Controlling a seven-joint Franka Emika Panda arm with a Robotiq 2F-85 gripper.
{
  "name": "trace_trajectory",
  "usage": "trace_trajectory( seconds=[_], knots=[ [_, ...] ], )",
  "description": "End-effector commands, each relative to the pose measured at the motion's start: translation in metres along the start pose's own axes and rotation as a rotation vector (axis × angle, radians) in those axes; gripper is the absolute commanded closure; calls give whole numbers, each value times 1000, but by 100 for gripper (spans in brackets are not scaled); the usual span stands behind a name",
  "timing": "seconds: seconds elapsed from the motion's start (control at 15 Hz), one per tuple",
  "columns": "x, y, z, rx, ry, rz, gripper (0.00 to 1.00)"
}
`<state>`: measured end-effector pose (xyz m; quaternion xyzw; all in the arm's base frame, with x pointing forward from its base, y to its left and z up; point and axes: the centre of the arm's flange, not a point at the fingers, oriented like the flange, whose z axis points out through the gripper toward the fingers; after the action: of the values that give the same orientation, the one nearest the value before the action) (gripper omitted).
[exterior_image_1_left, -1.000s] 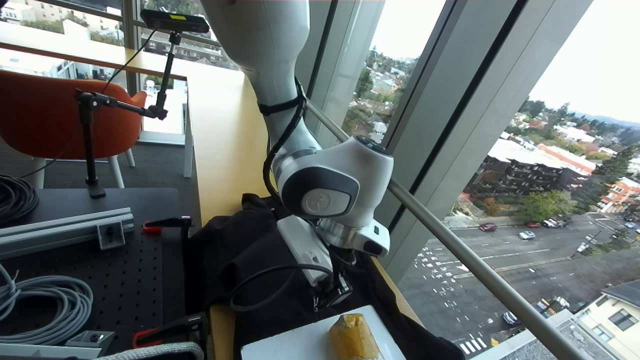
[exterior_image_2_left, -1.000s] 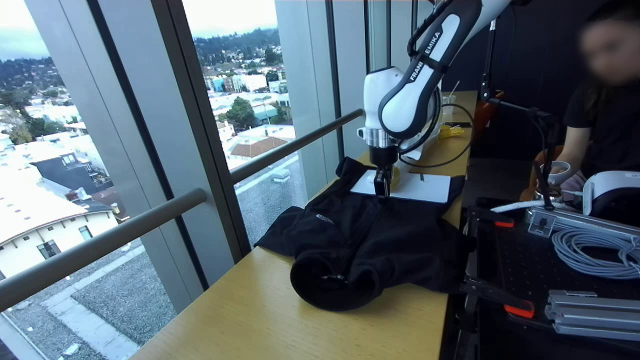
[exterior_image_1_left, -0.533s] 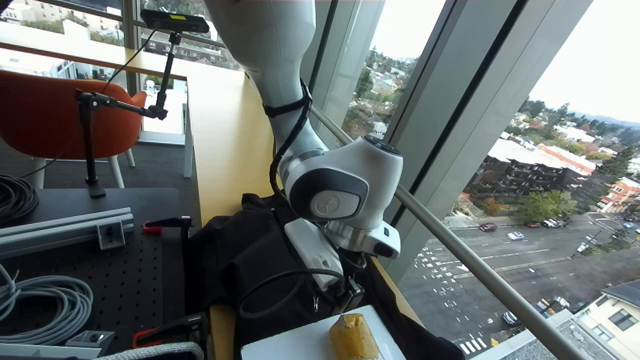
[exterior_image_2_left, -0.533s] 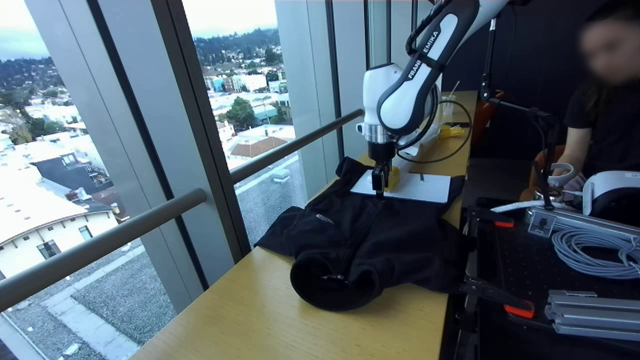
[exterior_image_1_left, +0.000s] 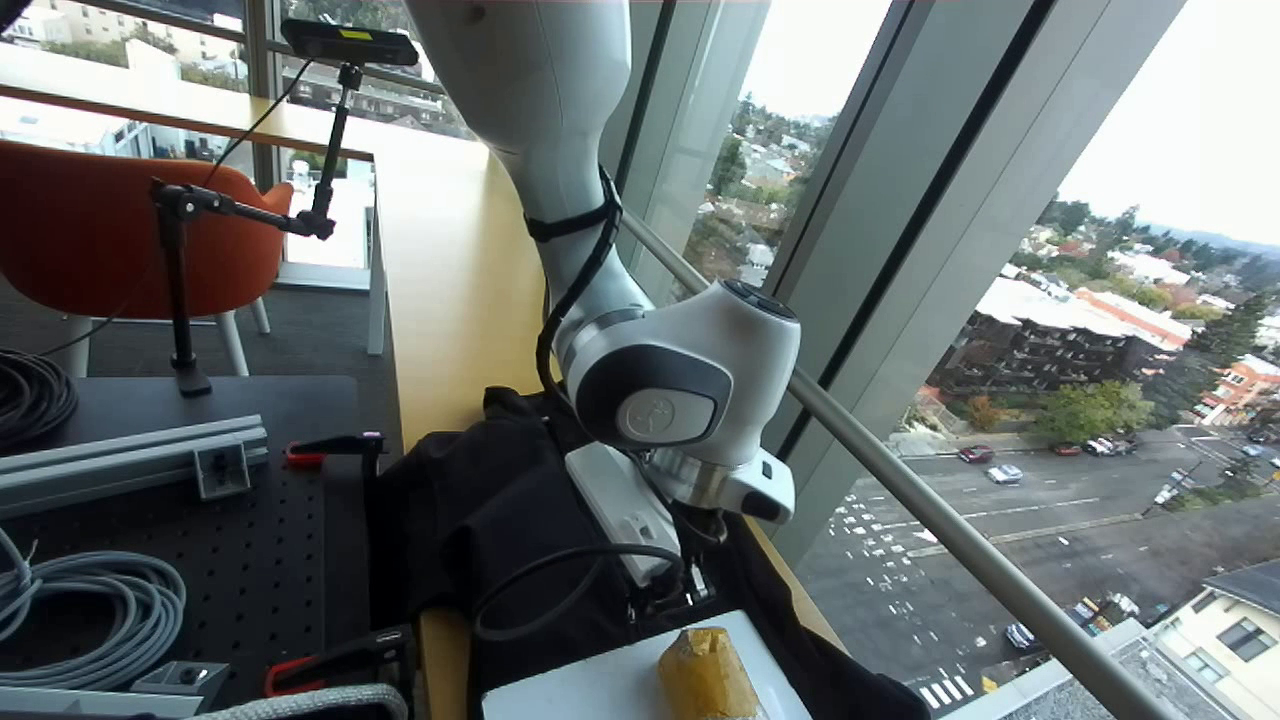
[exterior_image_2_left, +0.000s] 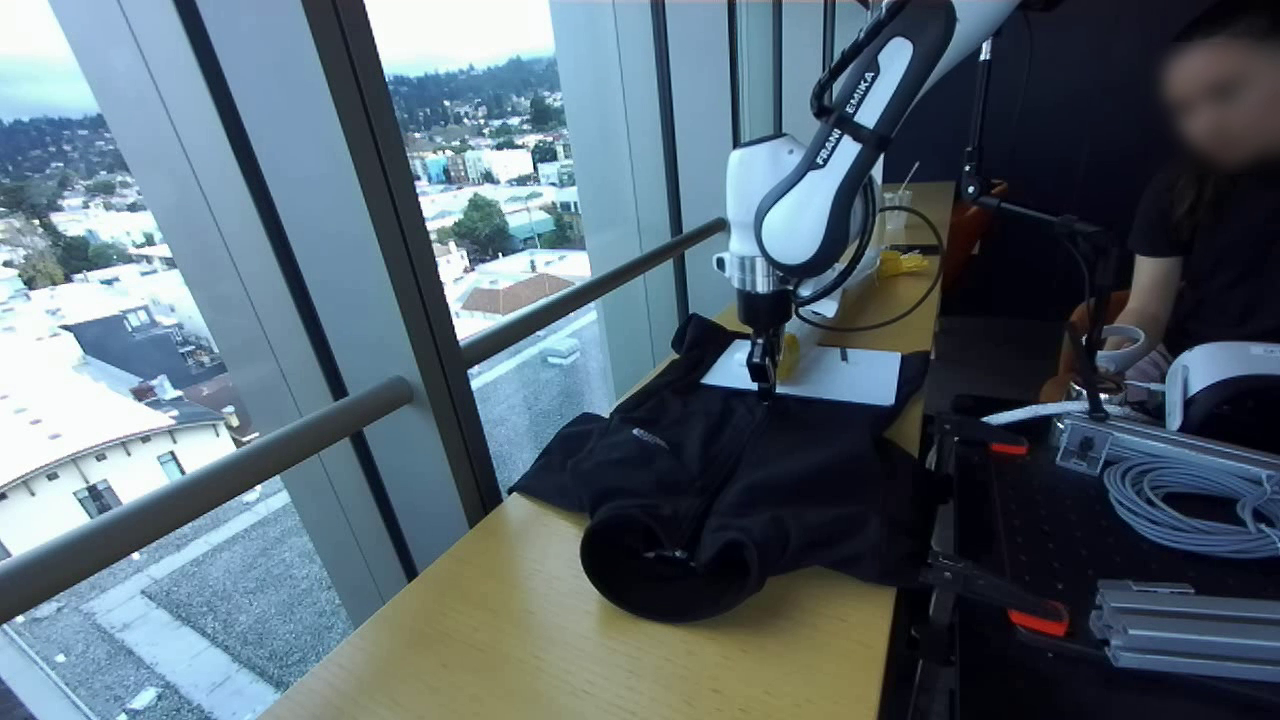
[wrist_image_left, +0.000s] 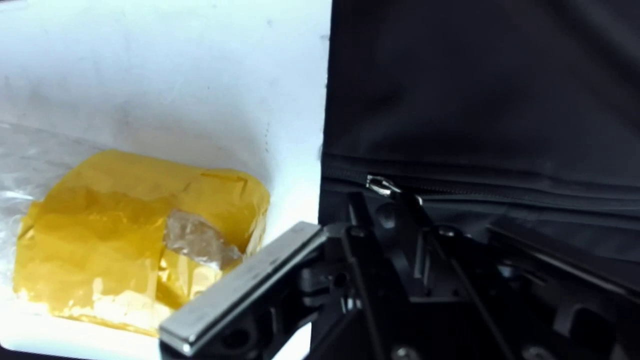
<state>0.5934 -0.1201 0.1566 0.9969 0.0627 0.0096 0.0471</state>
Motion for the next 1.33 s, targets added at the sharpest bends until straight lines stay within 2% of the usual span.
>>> trace_trajectory(
  seconds=[0.0,0.2,0.33,0.4,0.47,1.07,1.27],
  knots=[
    [7,2,0,-7,-3,-9,100],
    [6,3,0,-8,-3,-11,100],
    [6,3,1,-7,-4,-12,92],
    [5,2,1,-8,-5,-11,70],
    [5,2,1,-7,-5,-11,69],
    [10,1,5,-3,-3,-8,5],
    [9,0,10,1,-10,-6,0]
  ],
)
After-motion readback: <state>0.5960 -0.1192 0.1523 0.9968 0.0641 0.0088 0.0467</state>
